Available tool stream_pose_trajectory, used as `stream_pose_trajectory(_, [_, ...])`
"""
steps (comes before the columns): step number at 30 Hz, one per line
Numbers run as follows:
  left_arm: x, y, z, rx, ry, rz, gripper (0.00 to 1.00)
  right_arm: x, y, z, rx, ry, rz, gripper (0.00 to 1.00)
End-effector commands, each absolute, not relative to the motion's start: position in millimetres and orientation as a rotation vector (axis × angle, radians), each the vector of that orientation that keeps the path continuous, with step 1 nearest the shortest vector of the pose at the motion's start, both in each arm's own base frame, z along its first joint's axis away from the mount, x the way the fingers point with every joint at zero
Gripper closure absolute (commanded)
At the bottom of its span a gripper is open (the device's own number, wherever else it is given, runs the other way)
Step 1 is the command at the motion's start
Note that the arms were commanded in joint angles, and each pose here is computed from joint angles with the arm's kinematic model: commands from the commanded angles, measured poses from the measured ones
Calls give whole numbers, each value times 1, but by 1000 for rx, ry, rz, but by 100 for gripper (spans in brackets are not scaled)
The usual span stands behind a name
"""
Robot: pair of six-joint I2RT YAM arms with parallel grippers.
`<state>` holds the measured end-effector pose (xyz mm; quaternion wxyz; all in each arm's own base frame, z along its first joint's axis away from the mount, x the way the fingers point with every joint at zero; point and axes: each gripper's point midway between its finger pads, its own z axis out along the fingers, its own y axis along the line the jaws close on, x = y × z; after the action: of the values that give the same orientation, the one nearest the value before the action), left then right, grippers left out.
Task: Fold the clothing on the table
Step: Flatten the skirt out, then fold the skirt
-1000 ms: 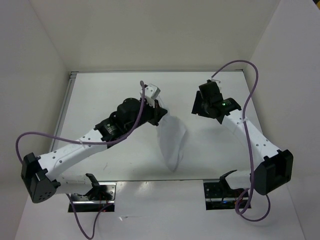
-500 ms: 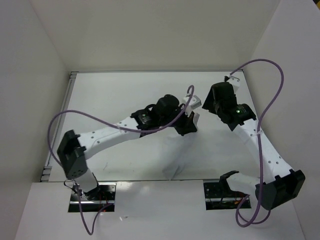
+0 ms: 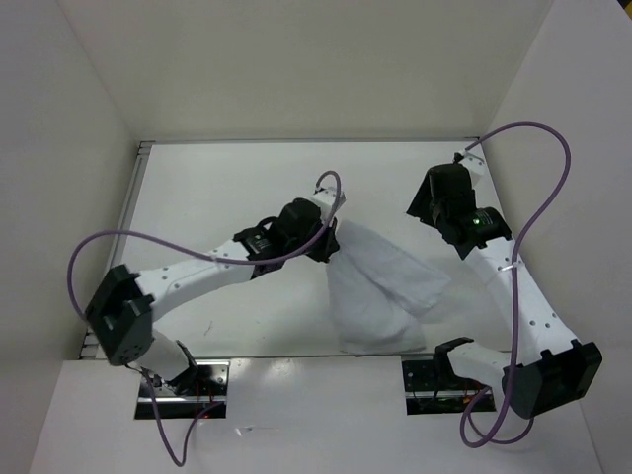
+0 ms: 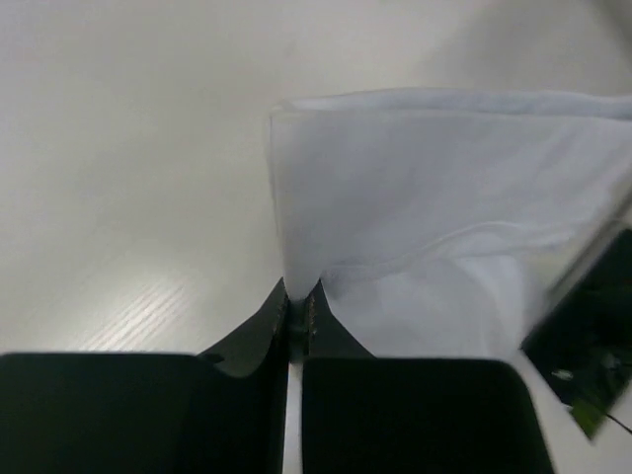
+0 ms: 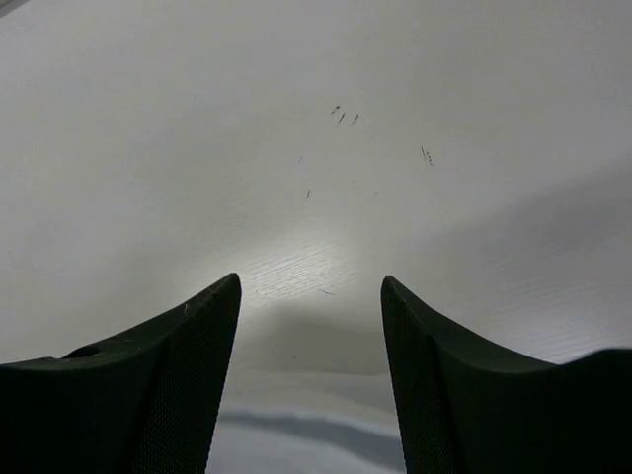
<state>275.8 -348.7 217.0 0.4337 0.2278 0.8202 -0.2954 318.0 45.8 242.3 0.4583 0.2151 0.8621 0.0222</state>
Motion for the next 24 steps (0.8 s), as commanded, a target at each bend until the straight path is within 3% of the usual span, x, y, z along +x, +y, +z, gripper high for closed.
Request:
stream_pose_trajectory(1, [308,-322,155,388,2202,-569,100,326,51,243,518,2113,86,36])
stream_pose_trajectory(6, [350,-283,112,147,2294,-433,100,326,47,236,505,2133,59,36])
stream_pose_trajectory(11, [380,-235,105,-37,2303,-385,100,326,46,222,468,2177,21,36])
stream_pose_trajectory(18, [373,-210,50,-99,2441,-320,100,331,63,176,414,2321,54,36])
stream_pose_trajectory(24, [360,-215,25,-95,2504,-367,100,362,87,157,394,2387,161,42])
